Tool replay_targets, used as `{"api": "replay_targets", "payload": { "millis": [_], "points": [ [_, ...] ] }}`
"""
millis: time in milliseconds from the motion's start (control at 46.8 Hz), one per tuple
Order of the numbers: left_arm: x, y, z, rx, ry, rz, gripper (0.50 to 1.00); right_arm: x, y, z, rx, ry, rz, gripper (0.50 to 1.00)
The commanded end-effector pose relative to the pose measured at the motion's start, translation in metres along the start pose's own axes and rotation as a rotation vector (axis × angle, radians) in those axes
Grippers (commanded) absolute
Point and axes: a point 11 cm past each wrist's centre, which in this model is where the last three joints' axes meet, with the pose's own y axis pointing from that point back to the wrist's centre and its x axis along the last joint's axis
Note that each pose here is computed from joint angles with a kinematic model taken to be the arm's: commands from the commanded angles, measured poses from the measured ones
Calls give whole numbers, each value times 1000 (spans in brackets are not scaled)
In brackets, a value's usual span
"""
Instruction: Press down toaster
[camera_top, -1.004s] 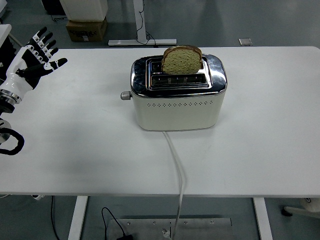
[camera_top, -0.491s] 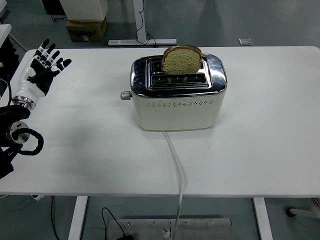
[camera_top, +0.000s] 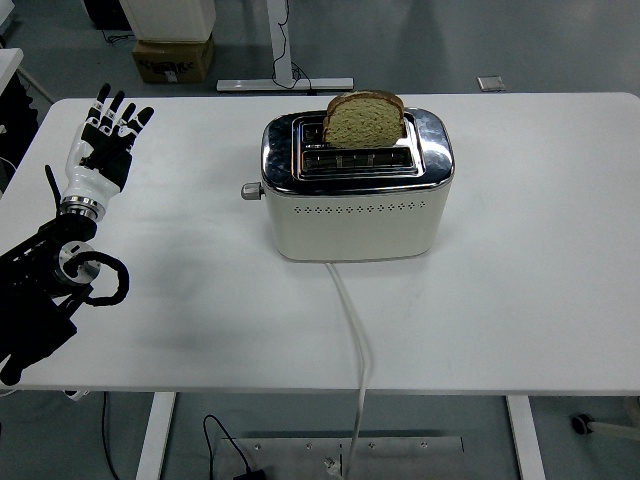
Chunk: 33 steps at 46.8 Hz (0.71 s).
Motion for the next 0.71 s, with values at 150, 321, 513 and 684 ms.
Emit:
{"api": "replay_targets", "payload": {
  "millis": [150, 321, 513, 684],
  "points": [
    [1, 0, -3, -1, 8, 13, 1000, 0, 0, 0, 0, 0, 0, 998],
    [0, 0, -5, 2, 12, 10, 1000, 0, 0, 0, 0, 3, 0, 998],
    [-8, 0, -14, 12, 28, 1, 1000, -1, 0, -1, 2, 2, -4, 998],
    [-13, 0, -19, 17, 39, -2, 1000, 0, 0, -2, 3, 0, -2, 998]
  ]
}}
